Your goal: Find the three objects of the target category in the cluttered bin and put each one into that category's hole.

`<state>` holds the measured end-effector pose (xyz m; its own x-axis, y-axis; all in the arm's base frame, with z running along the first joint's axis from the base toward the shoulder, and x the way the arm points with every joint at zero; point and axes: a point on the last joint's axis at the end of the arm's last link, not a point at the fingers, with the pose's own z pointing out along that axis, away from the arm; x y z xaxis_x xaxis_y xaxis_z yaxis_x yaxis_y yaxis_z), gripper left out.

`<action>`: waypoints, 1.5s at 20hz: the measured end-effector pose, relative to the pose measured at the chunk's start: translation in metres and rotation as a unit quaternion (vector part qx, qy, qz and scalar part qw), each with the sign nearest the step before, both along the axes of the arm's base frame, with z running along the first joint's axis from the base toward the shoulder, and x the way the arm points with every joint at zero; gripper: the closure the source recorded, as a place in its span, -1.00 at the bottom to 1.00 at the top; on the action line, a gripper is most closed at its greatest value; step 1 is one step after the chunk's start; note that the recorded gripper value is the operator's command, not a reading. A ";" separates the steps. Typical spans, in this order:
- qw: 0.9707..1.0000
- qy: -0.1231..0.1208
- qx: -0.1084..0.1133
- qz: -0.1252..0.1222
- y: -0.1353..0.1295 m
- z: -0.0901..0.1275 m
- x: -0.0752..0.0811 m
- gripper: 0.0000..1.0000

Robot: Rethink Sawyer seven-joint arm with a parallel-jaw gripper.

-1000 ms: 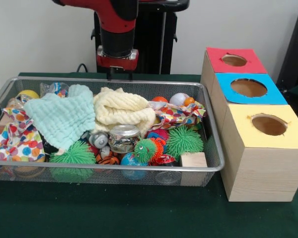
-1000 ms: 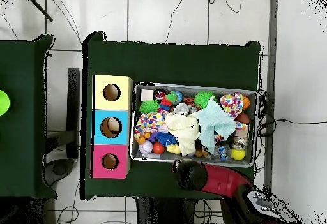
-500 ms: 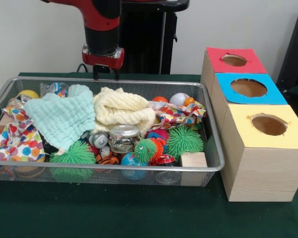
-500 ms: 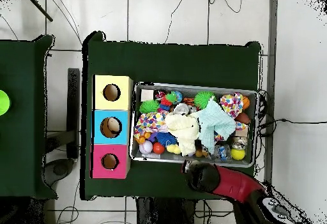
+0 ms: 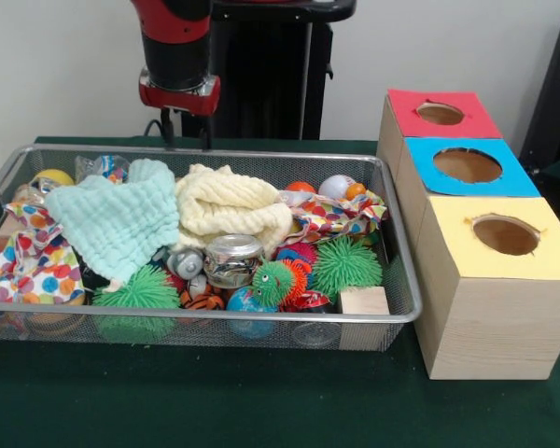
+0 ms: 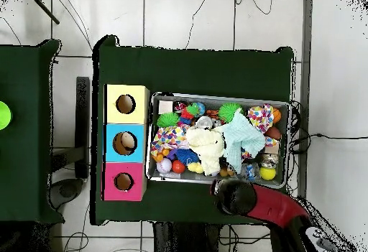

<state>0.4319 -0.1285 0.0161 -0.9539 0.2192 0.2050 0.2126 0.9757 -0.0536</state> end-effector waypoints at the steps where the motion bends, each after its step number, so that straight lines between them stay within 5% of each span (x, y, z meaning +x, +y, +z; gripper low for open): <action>1: 1.000 0.001 0.000 0.000 -0.001 0.002 0.001 -1.00; 8: 1.000 -0.014 -0.002 -0.011 -0.021 0.023 0.026 -1.00; 21: 0.998 -0.056 -0.004 -0.014 -0.059 0.015 0.064 -1.00; 30: 0.998 -0.061 -0.012 0.002 -0.067 0.010 0.069 -1.00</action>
<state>0.5005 -0.1960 0.0257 -0.9722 0.2195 0.0815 0.2158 0.9751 -0.0513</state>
